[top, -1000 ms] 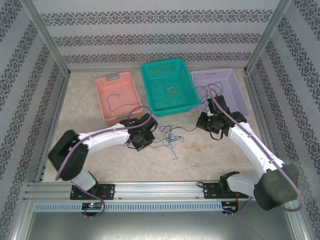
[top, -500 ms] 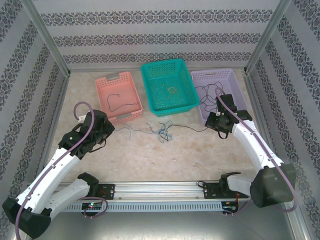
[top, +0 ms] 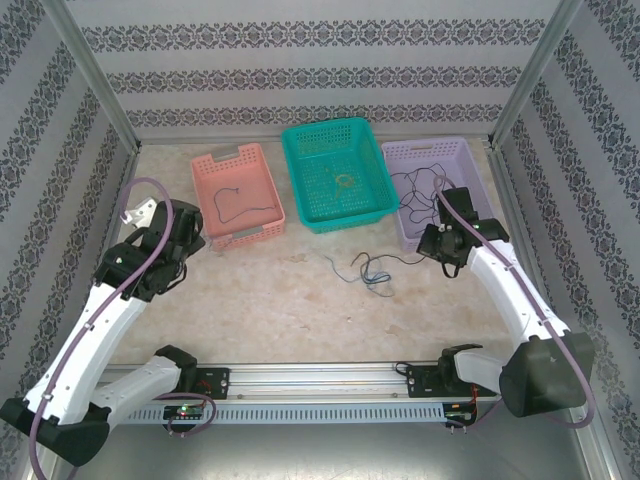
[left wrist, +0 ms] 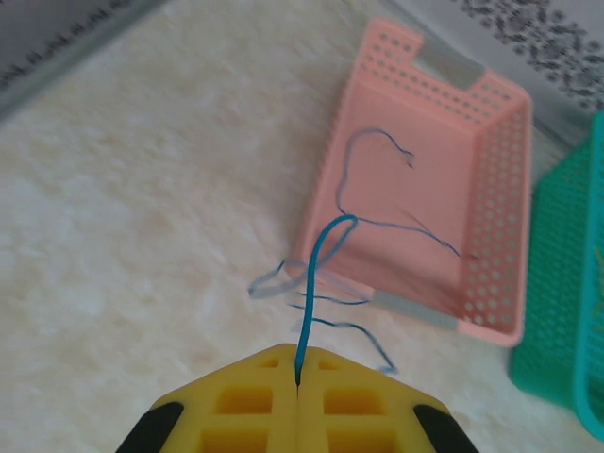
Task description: Untangle the cables
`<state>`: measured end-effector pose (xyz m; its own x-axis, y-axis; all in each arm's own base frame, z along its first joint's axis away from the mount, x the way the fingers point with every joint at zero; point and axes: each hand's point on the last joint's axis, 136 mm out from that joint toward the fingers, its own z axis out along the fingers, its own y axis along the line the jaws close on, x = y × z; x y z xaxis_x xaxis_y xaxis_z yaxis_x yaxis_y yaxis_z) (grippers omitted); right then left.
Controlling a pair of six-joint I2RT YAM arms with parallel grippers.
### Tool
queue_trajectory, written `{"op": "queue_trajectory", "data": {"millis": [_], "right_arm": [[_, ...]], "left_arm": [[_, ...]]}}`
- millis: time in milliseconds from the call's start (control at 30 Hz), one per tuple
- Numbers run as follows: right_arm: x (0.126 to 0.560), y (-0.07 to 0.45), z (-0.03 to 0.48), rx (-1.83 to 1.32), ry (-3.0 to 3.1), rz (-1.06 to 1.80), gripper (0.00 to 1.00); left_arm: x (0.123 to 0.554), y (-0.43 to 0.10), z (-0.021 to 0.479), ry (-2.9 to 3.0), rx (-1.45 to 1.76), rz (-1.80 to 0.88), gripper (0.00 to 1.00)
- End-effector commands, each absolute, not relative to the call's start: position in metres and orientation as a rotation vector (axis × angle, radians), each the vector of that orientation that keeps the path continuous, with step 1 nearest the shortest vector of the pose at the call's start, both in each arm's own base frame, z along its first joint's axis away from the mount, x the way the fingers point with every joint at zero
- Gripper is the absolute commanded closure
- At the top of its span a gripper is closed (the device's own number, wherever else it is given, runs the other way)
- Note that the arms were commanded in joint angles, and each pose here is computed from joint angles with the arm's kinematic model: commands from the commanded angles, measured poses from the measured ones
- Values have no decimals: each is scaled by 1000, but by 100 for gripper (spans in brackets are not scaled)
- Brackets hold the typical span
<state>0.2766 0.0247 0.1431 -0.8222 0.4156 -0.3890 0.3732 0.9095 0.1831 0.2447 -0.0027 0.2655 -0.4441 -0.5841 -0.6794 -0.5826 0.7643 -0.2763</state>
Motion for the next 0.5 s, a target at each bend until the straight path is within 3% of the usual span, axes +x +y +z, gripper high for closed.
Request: {"op": "queue_trajectory", "data": {"millis": [0, 233, 467], "right_arm": [[275, 13, 158, 557, 2612, 84, 100], [275, 24, 157, 533, 2633, 168, 100], [269, 30, 190, 542, 2563, 216, 54]], "left_arm": [[241, 9, 264, 2176, -798, 104, 100], [266, -53, 267, 2239, -657, -303, 100], [263, -82, 290, 2329, -683, -488, 100]]}}
